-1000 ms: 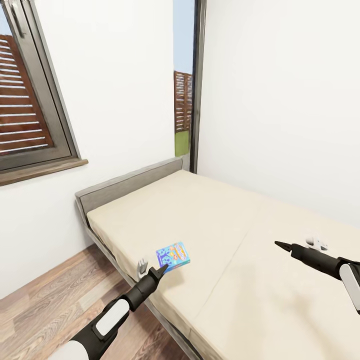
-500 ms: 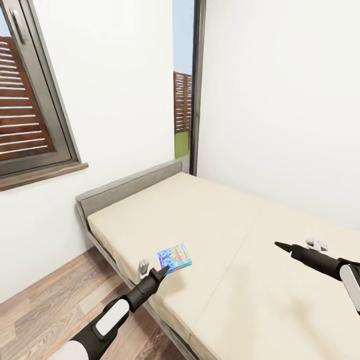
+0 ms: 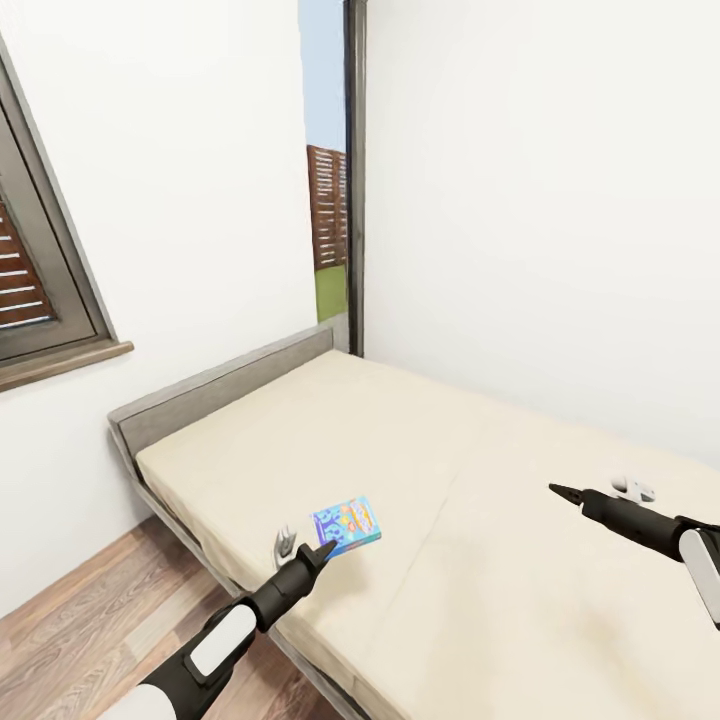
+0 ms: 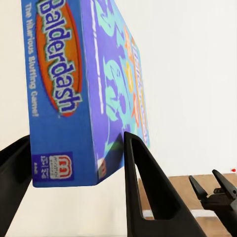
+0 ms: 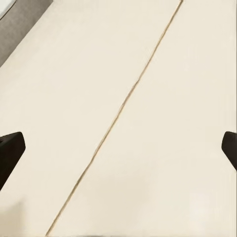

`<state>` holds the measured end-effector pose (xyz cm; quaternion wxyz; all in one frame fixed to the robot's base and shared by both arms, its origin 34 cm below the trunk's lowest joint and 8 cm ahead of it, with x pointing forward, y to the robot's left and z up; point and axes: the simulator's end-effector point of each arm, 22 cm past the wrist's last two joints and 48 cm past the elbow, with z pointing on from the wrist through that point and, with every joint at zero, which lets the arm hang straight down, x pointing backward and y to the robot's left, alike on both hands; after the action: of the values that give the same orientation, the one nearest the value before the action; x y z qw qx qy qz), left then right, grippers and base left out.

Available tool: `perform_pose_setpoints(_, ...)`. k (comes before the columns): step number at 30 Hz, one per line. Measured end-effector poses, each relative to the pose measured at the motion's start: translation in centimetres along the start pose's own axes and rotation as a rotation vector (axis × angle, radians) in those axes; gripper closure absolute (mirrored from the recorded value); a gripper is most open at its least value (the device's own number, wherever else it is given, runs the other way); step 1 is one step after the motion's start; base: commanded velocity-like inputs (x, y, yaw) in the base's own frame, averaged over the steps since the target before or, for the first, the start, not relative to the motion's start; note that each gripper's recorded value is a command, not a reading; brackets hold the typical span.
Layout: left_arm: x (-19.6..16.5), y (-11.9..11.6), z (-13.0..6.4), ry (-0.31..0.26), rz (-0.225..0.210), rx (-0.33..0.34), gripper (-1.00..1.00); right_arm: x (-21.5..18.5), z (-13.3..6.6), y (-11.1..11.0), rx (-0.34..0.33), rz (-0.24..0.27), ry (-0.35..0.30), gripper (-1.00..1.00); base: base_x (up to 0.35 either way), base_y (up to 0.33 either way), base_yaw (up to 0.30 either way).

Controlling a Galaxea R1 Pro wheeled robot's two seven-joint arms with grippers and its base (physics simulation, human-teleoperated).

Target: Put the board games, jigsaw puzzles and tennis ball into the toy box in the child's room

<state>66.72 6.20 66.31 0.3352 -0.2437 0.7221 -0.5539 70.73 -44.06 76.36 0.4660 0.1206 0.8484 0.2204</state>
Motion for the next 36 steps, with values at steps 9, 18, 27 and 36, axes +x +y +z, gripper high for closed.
perform_pose_setpoints(9, -0.5, -1.6, -0.2, -0.001, 0.001, -0.002, 1.00, -1.5, -0.7, 0.9, -0.002, -0.001, -0.003, -1.00, 0.000, 0.000, -0.278)
perform_pose_setpoints(18, -1.0, -3.4, -0.4, -0.002, 0.004, 0.000, 1.00, -3.0, -1.5, 1.9, -0.003, -0.002, -0.006, -1.00, 0.000, 0.000, -0.275)
perform_pose_setpoints(27, -1.3, -4.1, -0.4, -0.005, 0.006, 0.004, 1.00, -4.7, -2.0, 3.1, -0.015, -0.027, -0.032, -1.00, 0.001, 0.000, -0.085)
perform_pose_setpoints(36, -1.4, -4.1, -0.5, -0.008, 0.007, 0.005, 1.00, -5.0, -2.1, 3.3, -0.017, -0.033, -0.038, -1.00, 0.008, 0.000, -0.009)
